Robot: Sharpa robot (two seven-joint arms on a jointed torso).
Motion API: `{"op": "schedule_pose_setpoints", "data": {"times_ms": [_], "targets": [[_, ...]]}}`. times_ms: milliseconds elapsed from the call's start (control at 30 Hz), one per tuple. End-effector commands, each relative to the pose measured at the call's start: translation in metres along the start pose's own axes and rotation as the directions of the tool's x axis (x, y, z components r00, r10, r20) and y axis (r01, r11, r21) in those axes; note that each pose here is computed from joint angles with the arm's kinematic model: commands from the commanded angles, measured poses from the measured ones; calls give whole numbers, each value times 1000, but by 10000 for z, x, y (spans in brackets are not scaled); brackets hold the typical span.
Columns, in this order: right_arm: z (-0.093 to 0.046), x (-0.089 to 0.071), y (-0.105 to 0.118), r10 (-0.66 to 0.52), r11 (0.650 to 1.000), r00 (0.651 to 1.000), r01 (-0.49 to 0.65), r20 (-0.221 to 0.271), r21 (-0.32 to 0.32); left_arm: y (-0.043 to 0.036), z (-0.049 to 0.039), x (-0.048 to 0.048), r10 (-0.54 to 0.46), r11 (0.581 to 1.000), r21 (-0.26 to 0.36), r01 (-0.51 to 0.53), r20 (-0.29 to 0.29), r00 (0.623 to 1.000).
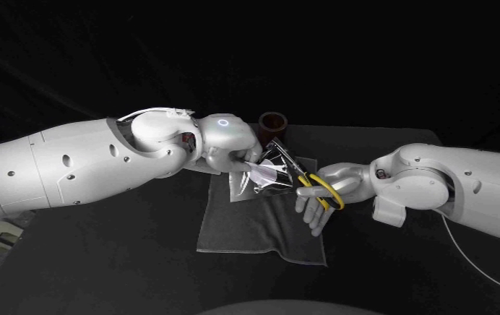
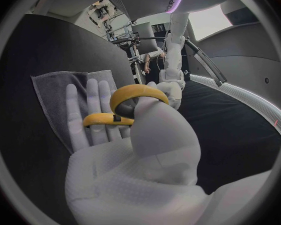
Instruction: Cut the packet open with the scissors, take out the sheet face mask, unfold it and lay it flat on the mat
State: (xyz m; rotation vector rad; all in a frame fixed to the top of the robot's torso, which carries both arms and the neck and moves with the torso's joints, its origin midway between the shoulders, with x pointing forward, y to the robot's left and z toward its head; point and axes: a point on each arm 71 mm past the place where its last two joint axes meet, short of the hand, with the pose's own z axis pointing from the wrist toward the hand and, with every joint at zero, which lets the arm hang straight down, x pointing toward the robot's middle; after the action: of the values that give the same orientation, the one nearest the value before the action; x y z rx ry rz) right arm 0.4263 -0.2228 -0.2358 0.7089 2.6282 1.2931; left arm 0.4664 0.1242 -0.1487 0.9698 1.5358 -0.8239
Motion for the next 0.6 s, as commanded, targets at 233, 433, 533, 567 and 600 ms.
{"op": "schedule_pose_setpoints", "data": {"times_ms": [233,433,533,567,600], "targets": [[-15,-10,0,-40,999,999,40,-4,18,-5,6,25,5,1000,6,-4,-29,1000],[-23,-35,-7,-46,999,999,46,24,21,-8,10,29,4,1000,6,-4,-33,999],[-26,-53,-3,-45,999,998,44,50,15,-10,12,31,4,1000,7,-4,-36,999],[-28,-65,1,-42,999,997,41,69,9,-11,13,33,5,1000,7,-4,-38,999],[-28,-72,4,-40,999,996,40,79,6,-11,14,34,5,1000,7,-4,-39,999]]}}
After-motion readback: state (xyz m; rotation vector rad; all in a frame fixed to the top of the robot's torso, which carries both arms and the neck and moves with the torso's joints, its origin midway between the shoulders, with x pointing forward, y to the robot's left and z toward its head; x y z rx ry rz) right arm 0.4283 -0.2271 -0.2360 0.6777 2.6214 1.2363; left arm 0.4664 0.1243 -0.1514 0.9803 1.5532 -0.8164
